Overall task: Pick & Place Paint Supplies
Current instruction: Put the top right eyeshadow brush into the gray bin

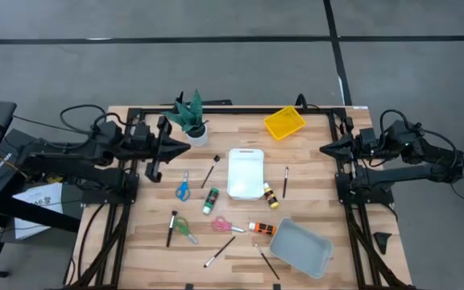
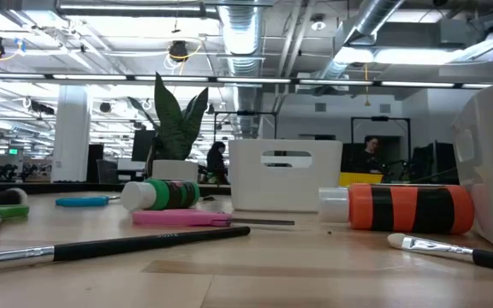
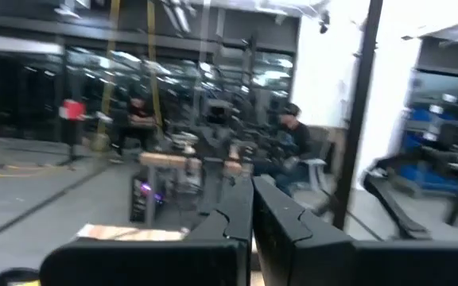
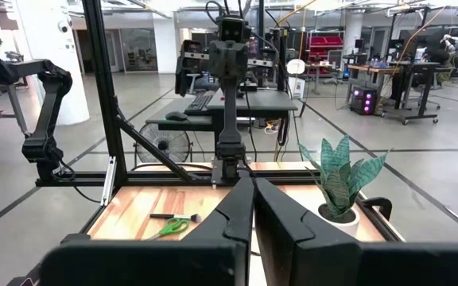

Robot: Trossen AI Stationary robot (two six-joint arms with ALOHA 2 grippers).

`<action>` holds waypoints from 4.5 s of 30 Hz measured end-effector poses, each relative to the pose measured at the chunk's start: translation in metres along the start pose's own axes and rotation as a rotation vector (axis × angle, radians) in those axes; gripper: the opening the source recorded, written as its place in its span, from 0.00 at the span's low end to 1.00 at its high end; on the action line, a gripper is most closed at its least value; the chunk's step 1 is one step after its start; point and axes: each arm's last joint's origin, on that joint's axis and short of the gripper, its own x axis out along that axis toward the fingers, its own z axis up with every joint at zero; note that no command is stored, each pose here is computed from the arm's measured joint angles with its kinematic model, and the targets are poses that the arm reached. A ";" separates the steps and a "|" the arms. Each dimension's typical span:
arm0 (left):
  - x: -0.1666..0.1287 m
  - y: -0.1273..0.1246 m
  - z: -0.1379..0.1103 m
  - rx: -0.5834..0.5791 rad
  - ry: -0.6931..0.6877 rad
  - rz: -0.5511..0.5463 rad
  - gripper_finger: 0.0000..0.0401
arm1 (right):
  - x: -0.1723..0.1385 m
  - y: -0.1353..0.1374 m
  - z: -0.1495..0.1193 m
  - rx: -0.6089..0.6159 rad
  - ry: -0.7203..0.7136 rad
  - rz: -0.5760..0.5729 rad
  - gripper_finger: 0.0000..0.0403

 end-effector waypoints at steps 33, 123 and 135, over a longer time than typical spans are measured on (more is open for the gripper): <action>0.001 0.010 0.040 0.088 -0.550 0.482 0.00 | -0.010 -0.007 0.071 0.177 -0.801 -0.180 0.03; 0.062 0.044 0.077 0.215 -0.005 0.769 0.43 | 0.168 -0.063 -0.213 0.930 1.158 -1.168 0.29; 0.062 0.044 0.076 0.215 -0.001 0.769 0.42 | 0.172 -0.064 -0.215 0.954 1.131 -1.160 0.29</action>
